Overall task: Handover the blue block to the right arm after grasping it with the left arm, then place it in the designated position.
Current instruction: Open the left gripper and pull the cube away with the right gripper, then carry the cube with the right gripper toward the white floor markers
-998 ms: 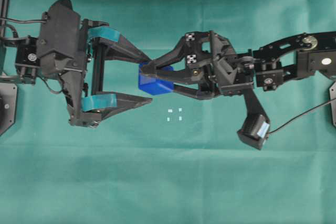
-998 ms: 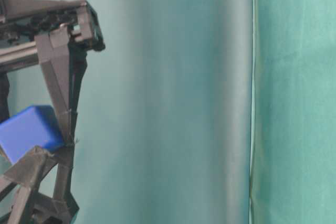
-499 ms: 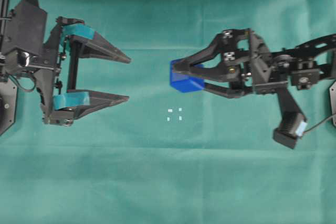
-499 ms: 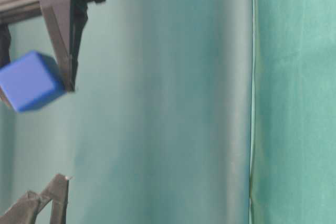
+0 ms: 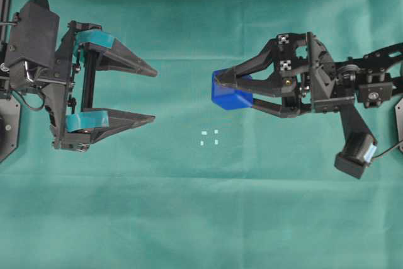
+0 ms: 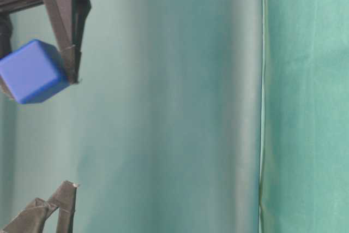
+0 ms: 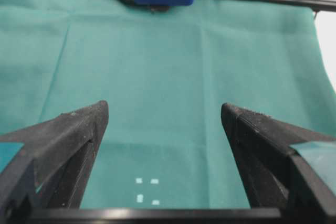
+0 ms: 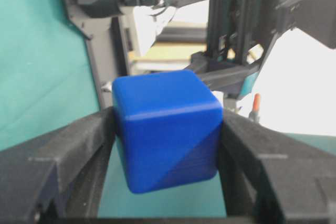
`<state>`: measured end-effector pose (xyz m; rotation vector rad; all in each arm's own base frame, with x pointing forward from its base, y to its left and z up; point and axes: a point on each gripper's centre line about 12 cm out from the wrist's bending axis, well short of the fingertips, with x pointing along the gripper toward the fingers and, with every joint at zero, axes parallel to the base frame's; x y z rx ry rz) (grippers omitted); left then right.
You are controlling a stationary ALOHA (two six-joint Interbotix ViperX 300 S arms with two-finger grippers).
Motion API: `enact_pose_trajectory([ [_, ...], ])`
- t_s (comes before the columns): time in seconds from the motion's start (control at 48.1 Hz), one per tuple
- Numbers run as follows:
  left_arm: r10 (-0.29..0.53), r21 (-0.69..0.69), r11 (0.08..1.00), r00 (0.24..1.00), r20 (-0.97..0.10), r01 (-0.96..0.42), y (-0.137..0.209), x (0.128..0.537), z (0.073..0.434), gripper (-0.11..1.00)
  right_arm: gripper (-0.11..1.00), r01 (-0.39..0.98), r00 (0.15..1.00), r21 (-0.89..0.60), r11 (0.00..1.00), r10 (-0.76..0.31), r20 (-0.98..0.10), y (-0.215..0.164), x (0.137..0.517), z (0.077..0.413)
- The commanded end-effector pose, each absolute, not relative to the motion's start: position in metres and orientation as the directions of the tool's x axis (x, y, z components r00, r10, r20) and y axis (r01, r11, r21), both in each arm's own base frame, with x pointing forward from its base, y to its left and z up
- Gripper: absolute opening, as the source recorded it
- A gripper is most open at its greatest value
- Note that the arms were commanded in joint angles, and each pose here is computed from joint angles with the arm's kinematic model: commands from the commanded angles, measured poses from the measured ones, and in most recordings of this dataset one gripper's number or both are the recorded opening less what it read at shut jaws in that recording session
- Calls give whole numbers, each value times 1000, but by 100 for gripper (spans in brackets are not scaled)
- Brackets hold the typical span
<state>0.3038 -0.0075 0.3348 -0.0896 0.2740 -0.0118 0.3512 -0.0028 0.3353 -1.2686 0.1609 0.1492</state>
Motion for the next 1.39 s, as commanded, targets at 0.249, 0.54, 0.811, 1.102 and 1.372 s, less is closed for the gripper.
enact_pose_trajectory([
  [0.249,-21,-88,996,972,-233,0,-7,306,347,100,59,-128,984,-665,736,11,-178,-3,350,345],
  [0.54,-21,-89,996,972,-236,0,-7,306,346,100,59,-43,982,-235,971,-3,-190,-3,349,345],
  [0.811,-21,-85,996,972,-233,1,-7,306,347,100,59,8,980,10,1000,-6,-201,-2,349,343],
  [1.102,-21,-85,996,972,-233,1,-7,306,347,100,59,-1,981,34,999,8,-195,3,348,345],
  [1.372,-21,-85,996,972,-233,1,-7,306,347,100,59,11,978,32,999,-4,-208,2,348,344],
])
